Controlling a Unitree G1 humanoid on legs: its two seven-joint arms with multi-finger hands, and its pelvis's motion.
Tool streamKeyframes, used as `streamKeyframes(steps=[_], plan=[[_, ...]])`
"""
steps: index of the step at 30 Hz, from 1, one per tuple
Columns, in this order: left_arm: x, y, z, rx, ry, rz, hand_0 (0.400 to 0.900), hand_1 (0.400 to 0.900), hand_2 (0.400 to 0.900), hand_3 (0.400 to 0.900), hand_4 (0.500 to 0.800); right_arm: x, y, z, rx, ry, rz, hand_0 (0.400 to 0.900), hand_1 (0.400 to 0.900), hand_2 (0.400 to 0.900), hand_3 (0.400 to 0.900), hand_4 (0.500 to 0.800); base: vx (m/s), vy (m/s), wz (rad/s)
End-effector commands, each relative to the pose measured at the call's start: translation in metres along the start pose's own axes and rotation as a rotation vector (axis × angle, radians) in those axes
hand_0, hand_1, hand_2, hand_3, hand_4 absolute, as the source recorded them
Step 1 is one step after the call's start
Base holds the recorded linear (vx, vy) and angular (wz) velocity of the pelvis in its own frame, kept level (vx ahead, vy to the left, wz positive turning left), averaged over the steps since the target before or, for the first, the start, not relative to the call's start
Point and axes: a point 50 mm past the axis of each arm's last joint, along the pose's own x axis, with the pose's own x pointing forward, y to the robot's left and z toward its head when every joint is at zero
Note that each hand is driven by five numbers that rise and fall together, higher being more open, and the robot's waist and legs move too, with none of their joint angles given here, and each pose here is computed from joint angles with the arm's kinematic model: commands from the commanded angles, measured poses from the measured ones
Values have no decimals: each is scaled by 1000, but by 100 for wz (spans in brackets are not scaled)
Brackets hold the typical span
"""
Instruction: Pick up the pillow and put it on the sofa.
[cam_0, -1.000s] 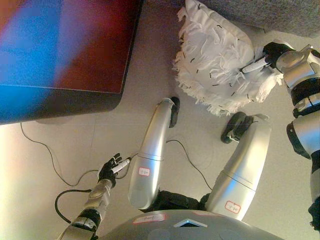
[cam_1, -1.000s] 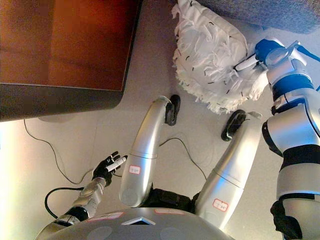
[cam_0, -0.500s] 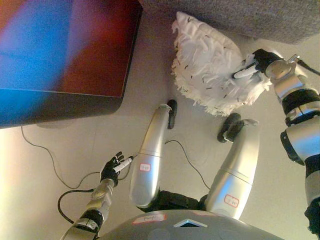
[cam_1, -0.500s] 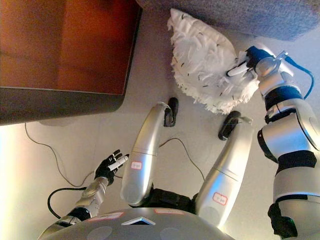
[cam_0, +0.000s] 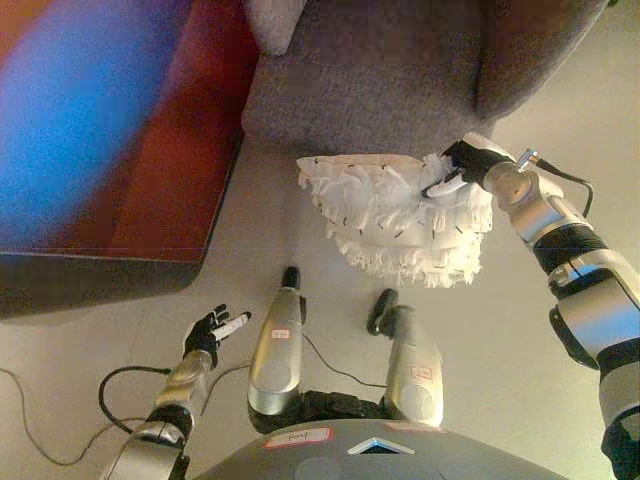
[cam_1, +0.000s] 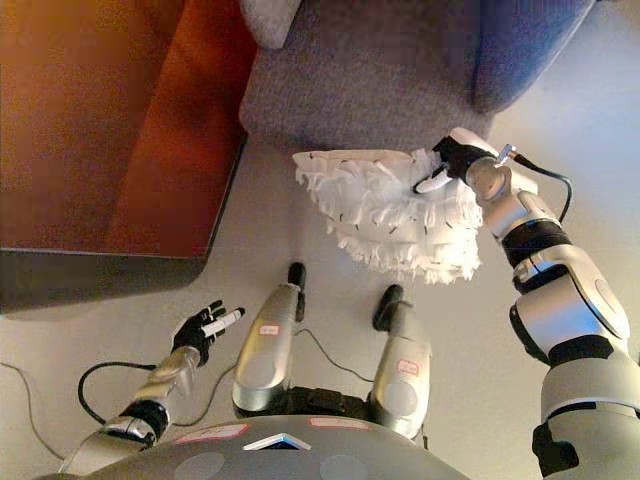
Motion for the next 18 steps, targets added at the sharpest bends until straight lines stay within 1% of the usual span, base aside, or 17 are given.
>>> streamKeyframes(steps=[1,6,11,13,15,18], plan=[[-8,22,-29,123,106,88,900,900,900,900,800,-16,-36,35,-26,-231,-104,400,400,400,400,500,291,-261,-16],[-11,22,-40,167,160,83,900,900,900,900,800,-19,-38,24,-23,-216,-100,400,400,400,400,500,304,-145,-7],[-10,23,-40,221,176,58,900,900,900,900,800,-23,-54,18,-4,-189,-142,400,400,400,400,500,385,-105,10],[-11,25,-41,223,189,58,900,900,900,900,800,-26,-62,15,13,-189,-156,400,400,400,400,500,464,-99,17],[-10,26,-39,219,190,61,900,900,900,900,800,-27,-65,14,6,-188,-155,400,400,400,400,500,407,-31,12],[-10,36,-37,248,204,86,900,900,900,900,800,-21,-55,16,41,-214,-135,400,400,400,400,500,368,56,-14]])
